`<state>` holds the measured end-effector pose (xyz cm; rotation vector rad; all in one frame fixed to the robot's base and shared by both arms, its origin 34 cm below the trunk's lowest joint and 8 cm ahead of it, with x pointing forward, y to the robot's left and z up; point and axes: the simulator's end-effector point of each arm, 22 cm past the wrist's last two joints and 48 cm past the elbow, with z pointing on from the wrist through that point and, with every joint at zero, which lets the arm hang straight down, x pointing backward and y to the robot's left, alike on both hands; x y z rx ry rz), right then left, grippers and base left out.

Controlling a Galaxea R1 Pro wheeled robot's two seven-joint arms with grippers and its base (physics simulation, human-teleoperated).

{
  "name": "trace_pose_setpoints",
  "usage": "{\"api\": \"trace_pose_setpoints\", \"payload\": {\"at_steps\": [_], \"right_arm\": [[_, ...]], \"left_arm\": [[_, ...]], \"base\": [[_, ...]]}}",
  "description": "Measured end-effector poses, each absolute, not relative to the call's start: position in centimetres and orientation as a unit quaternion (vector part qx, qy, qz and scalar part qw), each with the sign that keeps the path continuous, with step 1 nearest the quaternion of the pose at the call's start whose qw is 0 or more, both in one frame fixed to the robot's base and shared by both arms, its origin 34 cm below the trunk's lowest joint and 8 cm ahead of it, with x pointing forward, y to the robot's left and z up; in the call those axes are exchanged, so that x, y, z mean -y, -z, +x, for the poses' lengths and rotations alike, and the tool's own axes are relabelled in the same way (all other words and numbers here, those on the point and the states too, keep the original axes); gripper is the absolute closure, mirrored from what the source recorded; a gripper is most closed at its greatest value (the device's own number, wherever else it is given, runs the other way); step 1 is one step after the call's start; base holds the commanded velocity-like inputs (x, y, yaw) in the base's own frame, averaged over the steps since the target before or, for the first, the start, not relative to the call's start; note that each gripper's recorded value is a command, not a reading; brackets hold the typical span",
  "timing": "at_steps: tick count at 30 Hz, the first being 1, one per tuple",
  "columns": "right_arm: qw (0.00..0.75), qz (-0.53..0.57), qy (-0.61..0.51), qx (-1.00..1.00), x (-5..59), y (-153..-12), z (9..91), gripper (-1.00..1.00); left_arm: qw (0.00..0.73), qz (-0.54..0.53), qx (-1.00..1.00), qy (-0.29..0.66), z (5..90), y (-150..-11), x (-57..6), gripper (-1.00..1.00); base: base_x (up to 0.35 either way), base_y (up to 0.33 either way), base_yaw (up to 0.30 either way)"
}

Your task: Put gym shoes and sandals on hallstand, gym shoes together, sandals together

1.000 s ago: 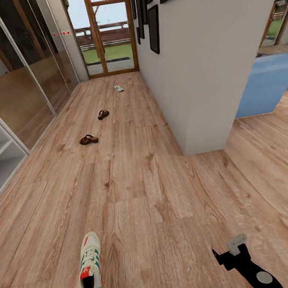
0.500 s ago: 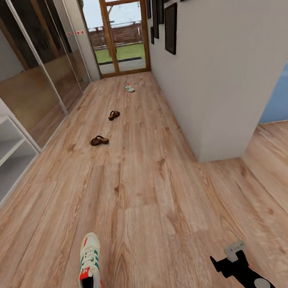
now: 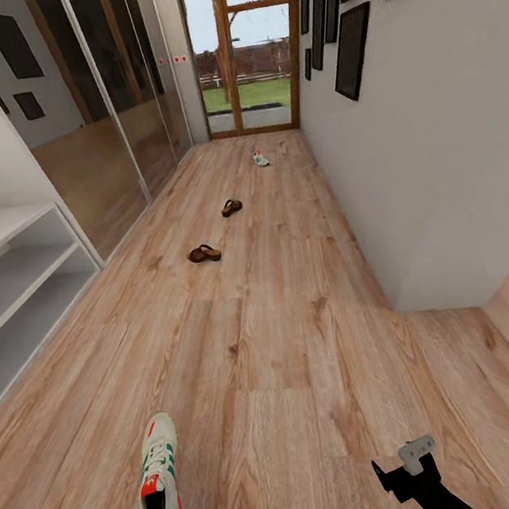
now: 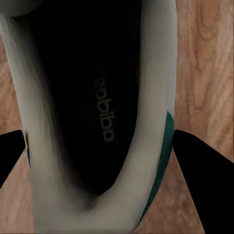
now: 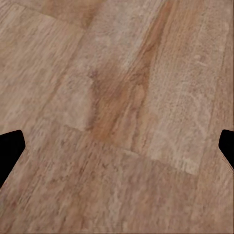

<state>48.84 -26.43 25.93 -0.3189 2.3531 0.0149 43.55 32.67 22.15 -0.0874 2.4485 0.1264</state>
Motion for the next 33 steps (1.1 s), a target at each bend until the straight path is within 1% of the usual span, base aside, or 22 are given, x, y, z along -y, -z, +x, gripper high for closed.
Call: {"api": "trace_pose_setpoints", "payload": {"at_steps": [5, 21, 26, 33], "right_arm": [[0.375, -0.125, -0.009, -0.918, 26.4, -25.5, 48.0, -1.00], [0.376, -0.115, -0.007, -0.919, 26.9, -25.2, 47.0, -1.00], [0.378, -0.115, -0.007, -0.919, 26.9, -25.4, 47.1, -1.00], [0.382, -0.114, -0.007, -0.917, 26.9, -25.7, 47.3, -1.00]], "left_arm": [[0.340, -0.034, -0.939, -0.048, 43.7, -22.3, -32.7, 1.00], [0.349, -0.034, -0.935, -0.048, 44.3, -23.0, -32.7, 1.00], [0.352, -0.034, -0.934, -0.048, 44.5, -23.2, -32.7, 1.00], [0.355, -0.035, -0.933, -0.047, 44.7, -23.5, -32.6, 1.00]], "base": [[0.131, 0.008, 0.176], [0.034, 0.001, 0.163], [0.226, 0.000, 0.157], [0.315, 0.000, 0.157]]}}
